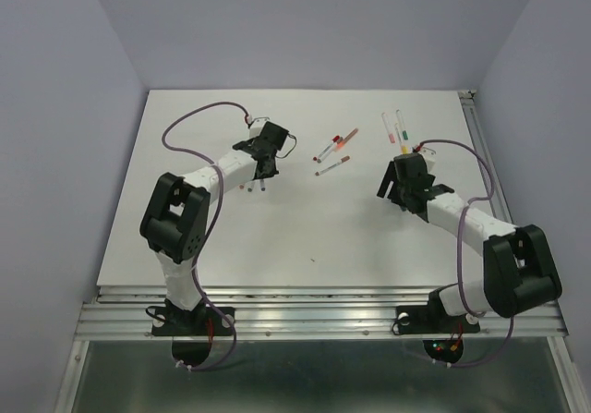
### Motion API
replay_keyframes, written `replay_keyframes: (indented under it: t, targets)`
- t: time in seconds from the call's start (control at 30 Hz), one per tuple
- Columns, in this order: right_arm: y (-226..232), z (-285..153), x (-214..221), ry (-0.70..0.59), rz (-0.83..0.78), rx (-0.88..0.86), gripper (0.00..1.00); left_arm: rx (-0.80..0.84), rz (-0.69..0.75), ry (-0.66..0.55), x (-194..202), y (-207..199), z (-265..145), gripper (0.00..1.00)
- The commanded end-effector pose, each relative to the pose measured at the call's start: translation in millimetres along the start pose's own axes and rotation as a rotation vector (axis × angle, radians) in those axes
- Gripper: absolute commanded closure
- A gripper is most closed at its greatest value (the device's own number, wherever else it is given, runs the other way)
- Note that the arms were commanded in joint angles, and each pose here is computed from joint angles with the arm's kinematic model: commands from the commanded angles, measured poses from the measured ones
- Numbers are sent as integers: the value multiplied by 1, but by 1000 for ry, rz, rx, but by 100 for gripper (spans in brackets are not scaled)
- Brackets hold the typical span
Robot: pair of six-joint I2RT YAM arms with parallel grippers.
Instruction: Open the pen caps
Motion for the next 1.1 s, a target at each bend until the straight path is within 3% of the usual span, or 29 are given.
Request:
replay_keyframes:
  t: [0.0, 0.1, 0.37, 0.5, 0.63, 0.7, 0.77, 0.83, 1.07]
  targets:
    - [-5, -27, -13, -125, 37, -49, 13, -13, 34, -45, -13, -7, 2, 80]
    - [-10, -43, -16, -192, 57, -85, 0, -13, 58, -45, -16, -10, 9, 78]
    - [-14, -53, -17, -262, 60, -112, 0, 6, 154, -17, -21, -16, 27, 67]
    - [-13, -50, -16, -245, 52, -99, 0, 4, 165, -1, -24, -16, 24, 52]
    - [-12, -50, -17, -239, 50, -98, 0, 121, 169, 0, -30, -20, 5, 38]
    - [-12, -51, -17, -246, 52, -112, 0, 201, 201, -7, -34, -22, -8, 24]
    - [-11, -53, -18, -252, 52, -129, 0, 368, 240, -9, -33, -36, -26, 1]
    - [-12, -55, -19, -262, 54, -137, 0, 508, 298, -25, -32, -51, -40, 1]
    - [-13, -59, -19, -275, 53, -146, 0, 755, 421, 11, -29, -103, -52, 1]
Point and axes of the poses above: each gripper's point midway between its finger pads, its own z axis out along the fingers, its own y axis along the line the jaws close on, x = y × z, the point moved 10 cm from there along -z, back along the fingers, and after that the axes turned 15 degrees about -z, right-handed, at the moved point
